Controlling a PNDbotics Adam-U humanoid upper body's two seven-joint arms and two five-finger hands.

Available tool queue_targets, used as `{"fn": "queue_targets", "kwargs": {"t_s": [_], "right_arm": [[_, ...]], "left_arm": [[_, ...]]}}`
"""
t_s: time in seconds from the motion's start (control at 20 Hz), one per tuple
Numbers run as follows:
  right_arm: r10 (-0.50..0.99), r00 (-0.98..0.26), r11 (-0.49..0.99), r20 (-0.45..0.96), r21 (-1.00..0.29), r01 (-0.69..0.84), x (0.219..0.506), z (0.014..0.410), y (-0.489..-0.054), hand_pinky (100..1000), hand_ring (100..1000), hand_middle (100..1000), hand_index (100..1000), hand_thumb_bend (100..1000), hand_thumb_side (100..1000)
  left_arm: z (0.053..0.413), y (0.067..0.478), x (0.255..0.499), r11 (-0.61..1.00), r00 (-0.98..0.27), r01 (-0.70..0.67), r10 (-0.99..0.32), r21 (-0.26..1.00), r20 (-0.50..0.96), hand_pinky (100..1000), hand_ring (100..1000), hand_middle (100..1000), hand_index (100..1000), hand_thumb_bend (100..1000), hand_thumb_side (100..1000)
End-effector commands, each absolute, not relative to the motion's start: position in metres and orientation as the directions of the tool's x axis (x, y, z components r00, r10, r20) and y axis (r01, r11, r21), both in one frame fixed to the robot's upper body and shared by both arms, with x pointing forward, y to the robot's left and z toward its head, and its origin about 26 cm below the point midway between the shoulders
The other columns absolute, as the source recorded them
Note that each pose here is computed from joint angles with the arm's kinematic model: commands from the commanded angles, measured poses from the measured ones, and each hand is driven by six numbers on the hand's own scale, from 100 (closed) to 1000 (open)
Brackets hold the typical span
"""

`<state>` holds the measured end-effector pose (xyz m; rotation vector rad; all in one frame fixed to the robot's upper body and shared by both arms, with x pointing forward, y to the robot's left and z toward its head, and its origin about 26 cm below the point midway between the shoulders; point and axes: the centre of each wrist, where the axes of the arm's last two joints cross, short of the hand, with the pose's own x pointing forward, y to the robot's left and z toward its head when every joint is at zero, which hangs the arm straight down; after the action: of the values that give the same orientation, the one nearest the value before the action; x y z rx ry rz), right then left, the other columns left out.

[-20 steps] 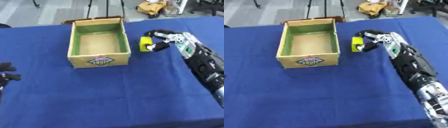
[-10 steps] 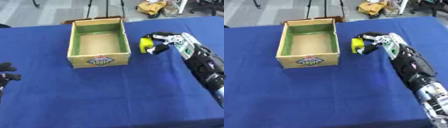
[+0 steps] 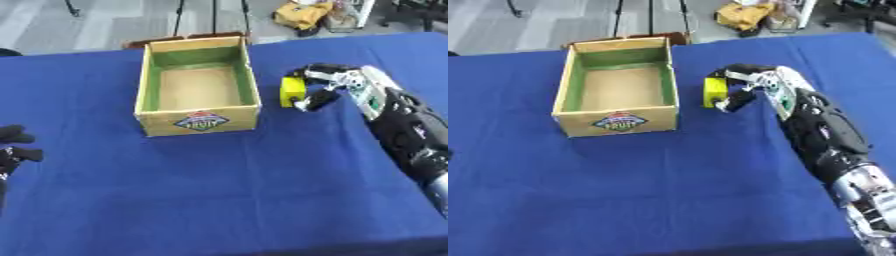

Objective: Pick up objects on the table and place them in the box.

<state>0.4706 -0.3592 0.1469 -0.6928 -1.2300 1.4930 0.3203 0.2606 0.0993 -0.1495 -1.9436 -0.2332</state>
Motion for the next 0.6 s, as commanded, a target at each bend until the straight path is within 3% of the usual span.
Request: {"fn": "queue_targets", "kwargs": {"t_s": [0.05,0.25,0.6], "right_arm": [[0.943,-0.302,0.039,0.14,-0.947,-0.319,0.472,0.156,-0.361,798,698,629,886,100,289],[0.941,-0.31,0.042,0.133,-0.958,-0.283,0.472,0.157,-0.36,753,599,504,792,100,243],[0.927,-0.355,0.058,0.124,-0.98,-0.191,0.471,0.17,-0.355,732,541,376,668,100,182]], "left_arm": [[0.107,0.265,0.32,0.97,-0.396,0.215,-0.018,0.112,0.918,727,506,591,736,733,929],[0.107,0.265,0.32,0.97,-0.397,0.215,-0.018,0.112,0.918,727,506,591,736,733,929],[0.108,0.265,0.321,0.971,-0.399,0.212,-0.019,0.112,0.917,727,506,590,736,734,928]]}}
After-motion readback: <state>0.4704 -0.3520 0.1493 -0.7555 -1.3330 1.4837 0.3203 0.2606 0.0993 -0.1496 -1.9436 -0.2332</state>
